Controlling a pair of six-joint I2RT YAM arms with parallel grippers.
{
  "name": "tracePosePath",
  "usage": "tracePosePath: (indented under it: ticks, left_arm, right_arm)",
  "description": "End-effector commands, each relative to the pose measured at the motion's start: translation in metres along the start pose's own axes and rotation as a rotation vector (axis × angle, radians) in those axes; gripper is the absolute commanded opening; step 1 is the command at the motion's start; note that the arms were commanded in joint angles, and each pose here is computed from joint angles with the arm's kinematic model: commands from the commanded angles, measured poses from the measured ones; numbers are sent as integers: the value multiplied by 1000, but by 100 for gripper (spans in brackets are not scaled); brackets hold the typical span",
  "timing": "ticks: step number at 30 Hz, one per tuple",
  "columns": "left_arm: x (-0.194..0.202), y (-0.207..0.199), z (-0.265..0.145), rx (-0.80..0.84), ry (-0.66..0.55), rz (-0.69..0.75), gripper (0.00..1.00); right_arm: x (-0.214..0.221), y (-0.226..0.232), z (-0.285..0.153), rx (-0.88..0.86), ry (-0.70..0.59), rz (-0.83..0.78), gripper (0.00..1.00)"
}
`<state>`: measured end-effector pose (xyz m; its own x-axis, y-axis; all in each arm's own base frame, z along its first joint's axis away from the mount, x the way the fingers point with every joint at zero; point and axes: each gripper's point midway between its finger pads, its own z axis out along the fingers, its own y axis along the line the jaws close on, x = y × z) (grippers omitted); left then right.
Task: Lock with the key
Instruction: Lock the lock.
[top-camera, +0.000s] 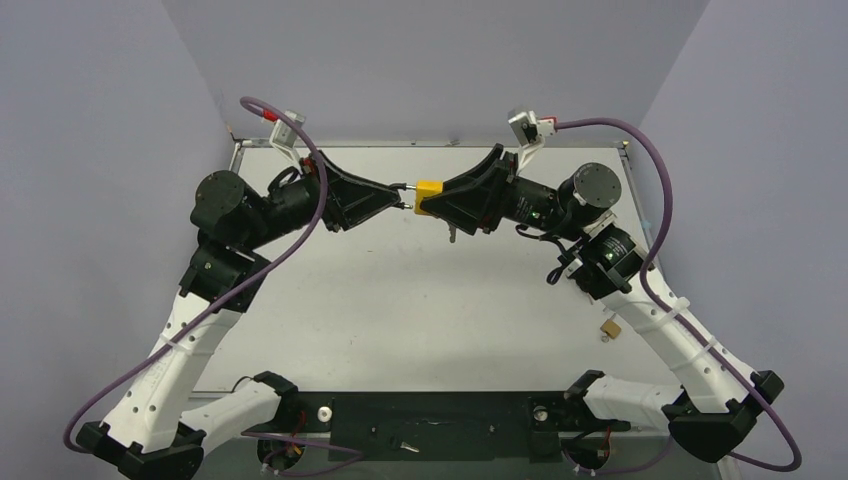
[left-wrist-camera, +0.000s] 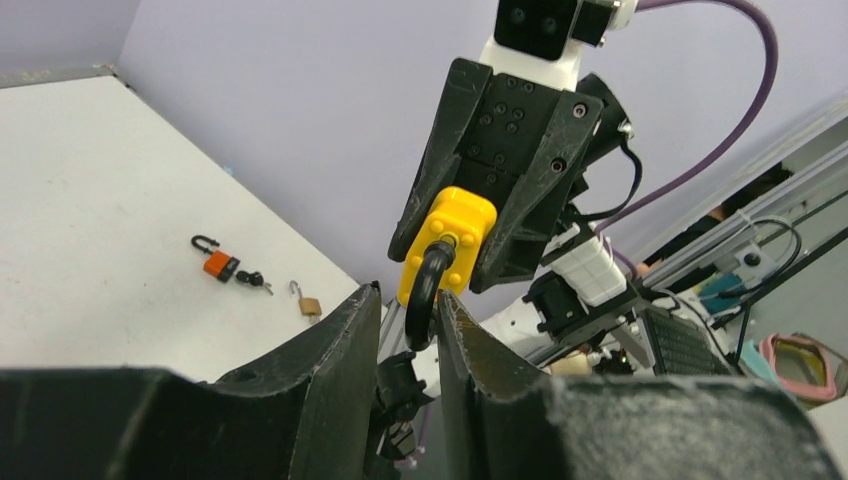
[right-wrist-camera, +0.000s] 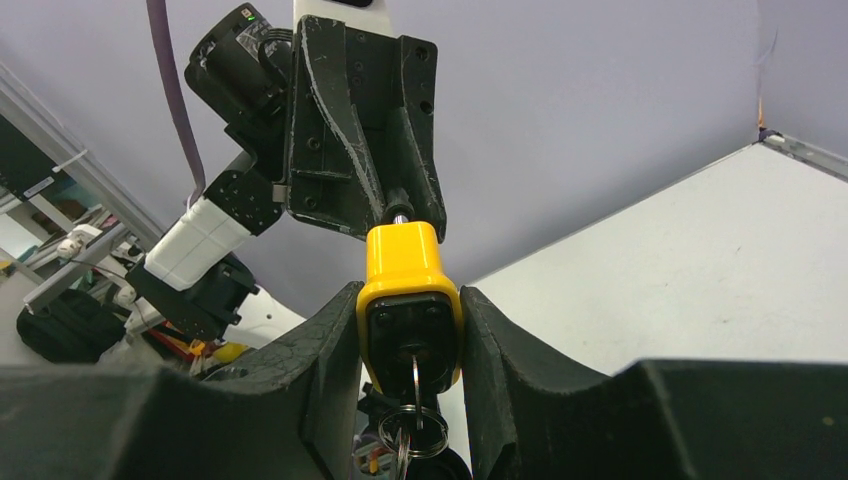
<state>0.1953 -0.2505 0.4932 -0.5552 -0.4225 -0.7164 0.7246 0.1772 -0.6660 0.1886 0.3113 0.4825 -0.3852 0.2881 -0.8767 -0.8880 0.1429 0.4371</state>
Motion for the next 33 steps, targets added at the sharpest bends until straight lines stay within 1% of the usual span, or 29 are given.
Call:
tracePosePath:
  ticks: [1,4,6,11,23,33]
  left_arm:
    - [11,-12,-10,47,60,73,25]
    - [15,-12,-12,46,88,96,24]
    - [18,-11,-13,44,106,101,22]
    - [24,-10,-15,47,130,104,22]
    - [21,-13,-16,51,127,142,25]
    - [20,-13,-15,57,131,155,26]
  right_arm:
    - [-21,24,-10,-42,-79,-44,0]
    - [-20,25,-10,-47,-71,-35,0]
    - [-18,25,-10,-50,-64,-30,0]
    - [-9,24,-8,-67,-27,-4,0]
    - [1,22,-12,-55,3,6,0]
    - [1,24,-16,-50,6,3,0]
